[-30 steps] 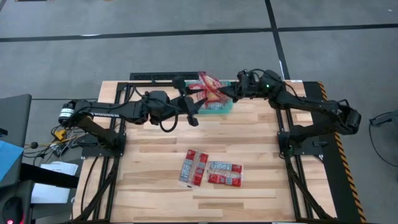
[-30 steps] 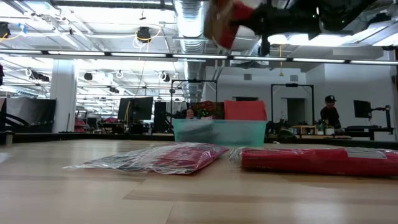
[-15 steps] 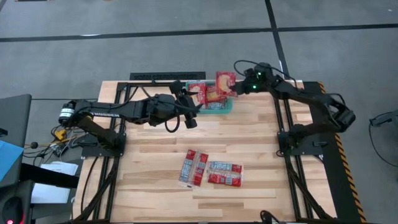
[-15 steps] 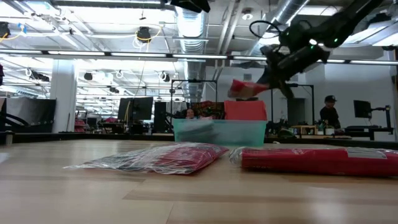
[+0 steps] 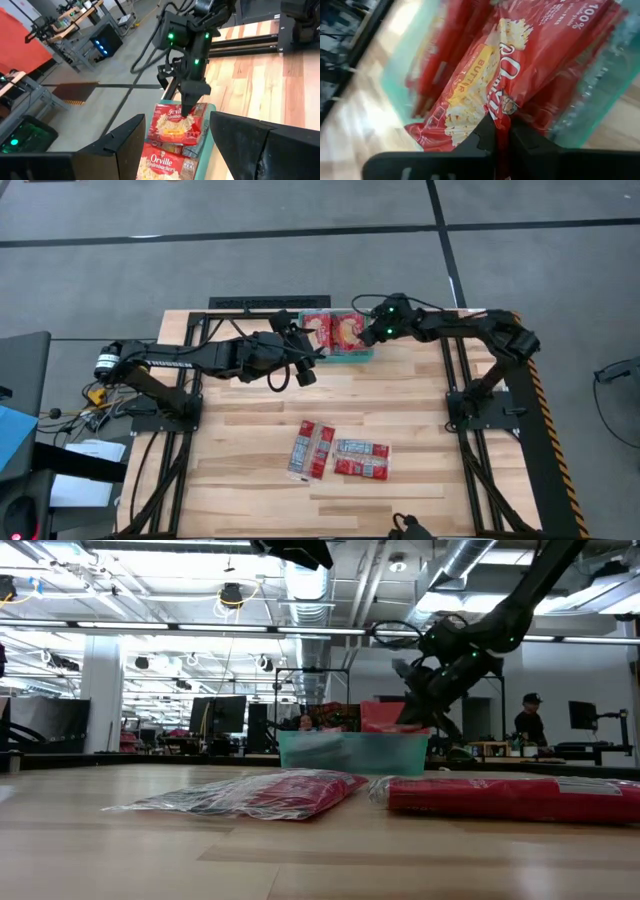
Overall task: Sort popcorn bags into baskets
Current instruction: Put the bottom red popcorn bag into the green bin, then put the left red popcorn bag into the green bin, then put the top red popcorn bag into the green bin
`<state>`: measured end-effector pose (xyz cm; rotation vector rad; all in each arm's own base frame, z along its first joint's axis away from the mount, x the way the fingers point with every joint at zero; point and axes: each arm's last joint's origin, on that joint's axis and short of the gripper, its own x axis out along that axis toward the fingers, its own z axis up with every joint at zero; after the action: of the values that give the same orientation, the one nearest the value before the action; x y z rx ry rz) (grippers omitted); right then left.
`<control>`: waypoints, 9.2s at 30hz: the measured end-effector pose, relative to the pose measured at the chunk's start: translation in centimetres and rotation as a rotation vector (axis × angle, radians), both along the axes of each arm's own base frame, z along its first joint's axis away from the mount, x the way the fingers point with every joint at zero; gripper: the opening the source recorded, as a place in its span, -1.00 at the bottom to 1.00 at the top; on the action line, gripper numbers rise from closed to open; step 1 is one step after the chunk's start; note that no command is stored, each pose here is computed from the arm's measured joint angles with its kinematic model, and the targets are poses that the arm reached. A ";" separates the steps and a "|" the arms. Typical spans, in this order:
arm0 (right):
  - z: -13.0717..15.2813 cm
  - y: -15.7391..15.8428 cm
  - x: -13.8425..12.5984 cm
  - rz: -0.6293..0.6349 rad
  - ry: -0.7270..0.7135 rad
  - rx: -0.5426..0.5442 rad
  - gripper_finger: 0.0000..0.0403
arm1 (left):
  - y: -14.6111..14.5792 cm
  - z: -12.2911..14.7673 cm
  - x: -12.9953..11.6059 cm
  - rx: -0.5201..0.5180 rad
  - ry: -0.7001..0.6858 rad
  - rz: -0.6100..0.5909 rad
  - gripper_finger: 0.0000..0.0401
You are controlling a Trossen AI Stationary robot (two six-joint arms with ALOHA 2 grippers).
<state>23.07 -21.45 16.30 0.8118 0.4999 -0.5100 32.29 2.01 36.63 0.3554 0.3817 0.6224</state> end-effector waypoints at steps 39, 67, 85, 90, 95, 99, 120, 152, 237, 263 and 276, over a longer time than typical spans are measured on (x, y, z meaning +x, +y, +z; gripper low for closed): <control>12.4 3.9 -3.6 0.023 0.232 -0.253 0.19 | -7.5 -18.6 -5.0 -1.099 -0.073 0.218 0.07; 11.4 6.1 -2.5 0.152 0.247 -0.200 0.19 | -13.0 -24.7 3.6 -1.112 0.195 0.318 -0.72; 14.0 10.9 -2.3 0.402 -0.031 0.066 0.19 | -7.5 -14.8 2.9 -0.743 -0.060 0.191 -1.00; 15.2 11.8 -2.7 0.399 -0.090 0.064 0.19 | -6.1 -10.1 1.5 -0.565 -0.175 0.170 -1.00; 15.7 12.2 -3.0 0.410 -0.112 0.021 0.19 | -5.2 -7.1 0.4 -0.451 -0.243 0.156 -1.00; 15.0 12.9 -2.7 0.425 -0.017 -0.053 0.19 | -4.3 -6.8 0.1 -0.461 -0.225 0.161 -1.00; 14.0 15.5 -1.1 0.470 0.084 -0.070 0.19 | 3.3 -17.3 2.1 -0.590 0.285 0.363 0.34; 14.0 15.4 -1.1 0.431 0.082 -0.027 0.19 | 7.0 -23.8 3.1 -1.041 0.477 0.124 -0.93; 22.6 16.3 1.7 0.333 -0.637 -0.936 0.19 | -2.8 5.9 -6.6 0.161 -0.510 0.017 -1.00; 22.2 16.1 3.3 0.178 -0.331 -0.963 -0.91 | -2.6 4.3 -5.3 0.097 -0.465 0.220 -0.46; 17.9 14.7 2.8 -0.111 0.528 -0.988 -0.91 | -2.1 2.7 -5.8 0.120 -0.292 0.536 0.01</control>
<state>25.85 -6.77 34.22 -0.2608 0.5975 -0.9718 26.45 -0.13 39.33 0.2699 0.1543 1.2101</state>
